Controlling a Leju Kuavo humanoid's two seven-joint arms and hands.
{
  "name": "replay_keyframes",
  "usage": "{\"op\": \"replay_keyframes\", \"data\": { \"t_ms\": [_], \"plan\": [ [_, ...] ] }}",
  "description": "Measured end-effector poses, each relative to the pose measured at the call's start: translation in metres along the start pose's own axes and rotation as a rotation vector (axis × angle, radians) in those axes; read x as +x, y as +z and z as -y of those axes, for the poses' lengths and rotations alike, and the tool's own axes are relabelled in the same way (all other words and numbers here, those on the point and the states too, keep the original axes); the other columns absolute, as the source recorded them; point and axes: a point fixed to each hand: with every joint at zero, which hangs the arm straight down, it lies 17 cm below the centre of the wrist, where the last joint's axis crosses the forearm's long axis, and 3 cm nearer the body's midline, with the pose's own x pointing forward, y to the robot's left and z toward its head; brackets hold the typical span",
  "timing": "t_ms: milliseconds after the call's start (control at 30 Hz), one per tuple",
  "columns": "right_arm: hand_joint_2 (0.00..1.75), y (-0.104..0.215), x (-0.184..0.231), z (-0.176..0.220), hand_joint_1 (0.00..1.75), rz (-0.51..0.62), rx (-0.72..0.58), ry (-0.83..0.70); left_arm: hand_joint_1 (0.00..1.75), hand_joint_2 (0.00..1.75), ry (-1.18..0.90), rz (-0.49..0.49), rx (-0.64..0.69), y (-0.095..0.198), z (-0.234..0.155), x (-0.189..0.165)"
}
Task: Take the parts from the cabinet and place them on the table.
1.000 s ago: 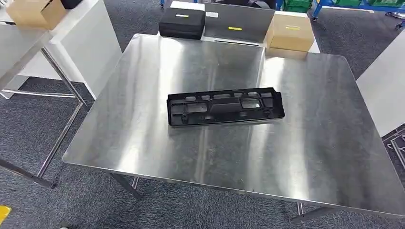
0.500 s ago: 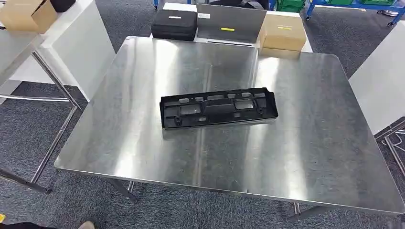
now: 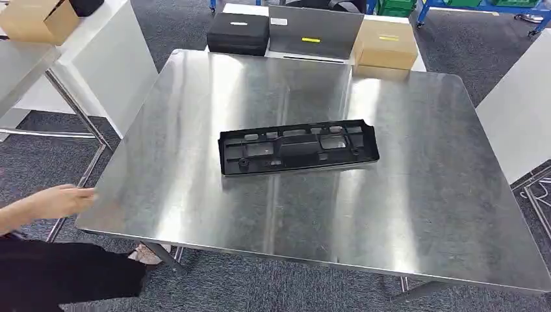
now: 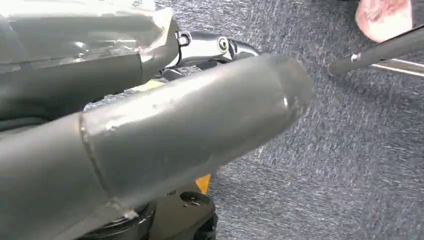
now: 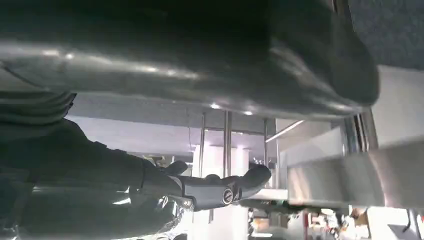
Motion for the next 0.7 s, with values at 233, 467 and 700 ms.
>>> {"op": "replay_keyframes", "data": {
  "t_ms": [233,467,700],
  "plan": [
    [0.0,0.063,-0.041,-0.114,0.0,-0.43,0.336,-0.201,0.0,0.0,-0.13,-0.074,-0.095,0.002,0.01,-0.016],
    [0.0,0.151,0.02,-0.203,0.0,-0.558,0.785,-0.45,0.0,0.0,-0.21,-0.131,-0.126,0.0,0.005,-0.024],
    [0.0,0.184,0.036,-0.22,0.0,-0.626,0.942,-0.438,0.0,0.0,-0.257,-0.15,-0.125,-0.002,-0.004,-0.027]
  ]
}}
